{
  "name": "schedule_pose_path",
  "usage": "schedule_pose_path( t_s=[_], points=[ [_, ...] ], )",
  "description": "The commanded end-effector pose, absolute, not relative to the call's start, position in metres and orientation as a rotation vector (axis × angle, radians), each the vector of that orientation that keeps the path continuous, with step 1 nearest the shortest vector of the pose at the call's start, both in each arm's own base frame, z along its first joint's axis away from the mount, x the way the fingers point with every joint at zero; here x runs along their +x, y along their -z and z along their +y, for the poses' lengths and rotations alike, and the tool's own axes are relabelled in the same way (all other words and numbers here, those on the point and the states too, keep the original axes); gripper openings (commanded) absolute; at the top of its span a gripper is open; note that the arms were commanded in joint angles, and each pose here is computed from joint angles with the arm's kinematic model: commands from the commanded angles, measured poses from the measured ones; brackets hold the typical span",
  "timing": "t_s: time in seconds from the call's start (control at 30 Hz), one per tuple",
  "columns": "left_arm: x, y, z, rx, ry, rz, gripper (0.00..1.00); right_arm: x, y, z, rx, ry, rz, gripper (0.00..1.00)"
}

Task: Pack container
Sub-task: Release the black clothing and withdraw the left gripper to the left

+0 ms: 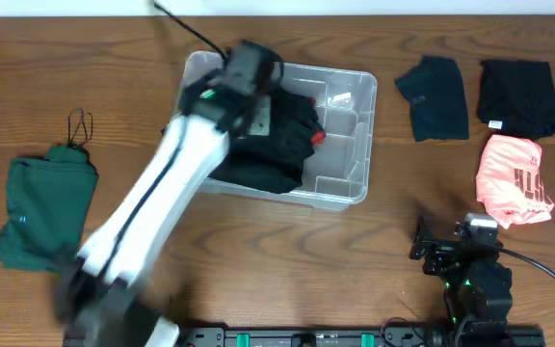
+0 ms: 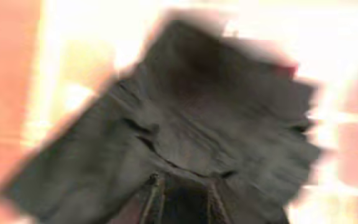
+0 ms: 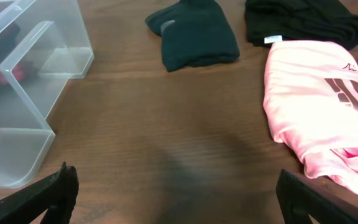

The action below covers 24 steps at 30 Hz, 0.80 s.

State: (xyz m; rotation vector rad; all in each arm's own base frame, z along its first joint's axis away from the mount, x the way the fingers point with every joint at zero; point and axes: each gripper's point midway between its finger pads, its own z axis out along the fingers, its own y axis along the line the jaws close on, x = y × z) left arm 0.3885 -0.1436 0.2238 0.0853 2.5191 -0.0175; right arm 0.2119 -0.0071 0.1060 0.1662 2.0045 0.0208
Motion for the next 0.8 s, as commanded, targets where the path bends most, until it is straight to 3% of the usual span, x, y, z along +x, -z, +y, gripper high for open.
schedule_pose_path(
  t_s=[0.0,0.13,0.2,0.27,0.4,0.53,0.77],
  points=[
    [0.368,-0.291,-0.118,0.135,0.004,2.364,0.26,0.212,-0.105,-0.006,0.172,-0.030,2.007,0.99],
    [0.337,-0.320,-0.086,0.104,-0.018,2.328,0.27,0.212,-0.105,-0.006,0.173,-0.029,2.007,0.99],
    [0.325,-0.329,-0.070,0.102,-0.044,2.314,0.33,0.212,-0.105,-0.006,0.173,-0.029,2.007,0.99],
    [0.317,-0.338,-0.057,0.064,-0.043,2.290,0.42,0.212,-0.105,-0.006,0.172,-0.030,2.007,0.99],
    [0.310,-0.349,-0.043,0.055,0.015,2.263,0.71,0.212,-0.105,-0.006,0.172,-0.030,2.007,0.99],
    [0.314,-0.344,-0.037,0.060,0.100,2.285,0.75,0.215,-0.112,-0.004,0.172,-0.050,1.976,0.99],
    [0.336,-0.328,-0.018,0.052,0.182,2.318,0.75,0.211,-0.123,0.057,0.265,-0.622,1.966,0.99]
  ],
)
